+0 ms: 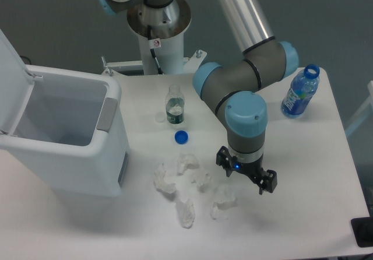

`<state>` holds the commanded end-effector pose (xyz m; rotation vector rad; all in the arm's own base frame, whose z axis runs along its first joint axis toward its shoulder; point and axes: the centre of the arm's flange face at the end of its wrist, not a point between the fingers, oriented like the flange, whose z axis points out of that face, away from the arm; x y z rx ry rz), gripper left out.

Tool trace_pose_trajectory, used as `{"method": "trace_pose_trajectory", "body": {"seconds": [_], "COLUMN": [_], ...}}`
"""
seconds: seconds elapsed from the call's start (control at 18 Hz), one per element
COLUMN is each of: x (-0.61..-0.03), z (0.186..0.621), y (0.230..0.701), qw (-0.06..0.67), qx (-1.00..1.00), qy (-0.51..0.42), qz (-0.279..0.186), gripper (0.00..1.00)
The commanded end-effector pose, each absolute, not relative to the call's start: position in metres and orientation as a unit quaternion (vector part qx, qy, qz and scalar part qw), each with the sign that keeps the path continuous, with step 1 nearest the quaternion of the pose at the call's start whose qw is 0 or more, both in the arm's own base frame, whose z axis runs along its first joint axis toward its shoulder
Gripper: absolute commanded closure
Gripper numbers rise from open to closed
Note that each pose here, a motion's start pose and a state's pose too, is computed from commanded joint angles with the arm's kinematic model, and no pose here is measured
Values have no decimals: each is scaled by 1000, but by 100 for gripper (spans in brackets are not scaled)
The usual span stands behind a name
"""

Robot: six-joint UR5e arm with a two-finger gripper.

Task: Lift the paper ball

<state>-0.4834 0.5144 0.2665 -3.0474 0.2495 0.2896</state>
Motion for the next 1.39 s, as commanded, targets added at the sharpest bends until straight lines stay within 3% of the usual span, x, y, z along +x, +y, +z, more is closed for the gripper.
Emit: {"method": "trace_pose_trajectory", "body": {"seconds": [0.5, 1.39], "x": [-477, -450], "z": [228, 180], "y": [553, 554], "qw": [60, 37], "qx": [-994, -996], "qy": [47, 74], "qz": [85, 45], "gripper": [0, 0]}}
